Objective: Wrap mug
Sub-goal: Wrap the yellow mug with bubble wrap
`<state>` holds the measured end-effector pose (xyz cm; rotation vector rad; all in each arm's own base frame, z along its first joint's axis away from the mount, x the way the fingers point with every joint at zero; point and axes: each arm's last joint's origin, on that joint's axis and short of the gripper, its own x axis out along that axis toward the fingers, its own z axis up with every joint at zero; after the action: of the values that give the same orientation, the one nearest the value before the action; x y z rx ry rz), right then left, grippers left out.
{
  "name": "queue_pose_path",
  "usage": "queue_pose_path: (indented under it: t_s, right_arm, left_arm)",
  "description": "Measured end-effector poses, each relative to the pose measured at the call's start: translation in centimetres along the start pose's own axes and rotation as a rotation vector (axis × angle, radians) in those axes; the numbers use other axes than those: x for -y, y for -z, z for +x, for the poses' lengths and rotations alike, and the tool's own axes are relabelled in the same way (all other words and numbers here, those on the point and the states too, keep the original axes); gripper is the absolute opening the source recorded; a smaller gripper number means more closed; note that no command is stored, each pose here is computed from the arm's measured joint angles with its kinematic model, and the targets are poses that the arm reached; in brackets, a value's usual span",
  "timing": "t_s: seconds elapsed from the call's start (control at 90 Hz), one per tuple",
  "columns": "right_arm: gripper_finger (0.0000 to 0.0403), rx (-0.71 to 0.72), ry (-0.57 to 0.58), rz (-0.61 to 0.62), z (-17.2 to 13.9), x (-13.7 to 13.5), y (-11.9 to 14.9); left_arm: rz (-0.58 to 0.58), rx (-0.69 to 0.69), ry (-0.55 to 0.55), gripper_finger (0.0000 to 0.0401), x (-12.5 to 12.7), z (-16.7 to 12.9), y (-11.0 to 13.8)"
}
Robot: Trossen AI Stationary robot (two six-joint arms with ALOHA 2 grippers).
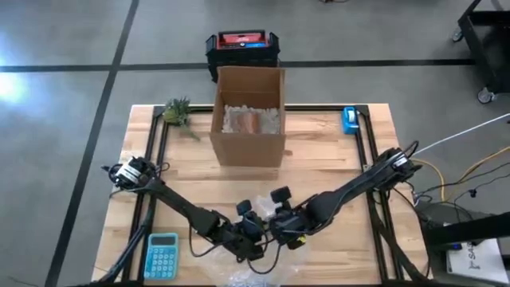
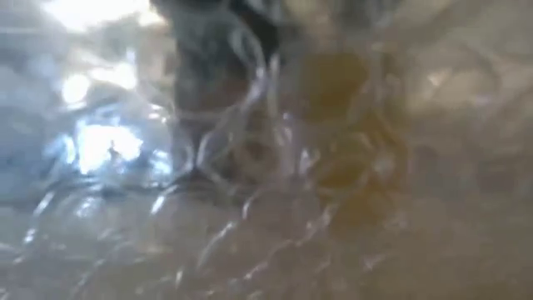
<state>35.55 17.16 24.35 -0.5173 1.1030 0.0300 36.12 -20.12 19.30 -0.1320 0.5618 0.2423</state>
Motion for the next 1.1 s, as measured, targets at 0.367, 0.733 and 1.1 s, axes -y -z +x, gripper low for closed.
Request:
queue_pose_path:
  t_s: [0.367, 0.733, 1.1]
  right_arm:
    - [0.0018, 0.018, -0.049, 0.043, 3.7, 0.4, 0.3]
    - [0.0018, 0.081, -0.126, 0.000, 2.1, -2.9, 0.2]
    - [0.0018, -0.037, -0.121, 0.051, 5.4, -3.6, 2.3]
  left_arm:
    - [-0.003, 0.002, 0.011, 0.0075, 0.1, 0.0, 0.0]
    - [-0.013, 0.007, 0.024, 0.0075, 0.1, -0.4, -0.4]
    - [-0.050, 0.050, 0.069, 0.0075, -0.3, -2.9, -2.6]
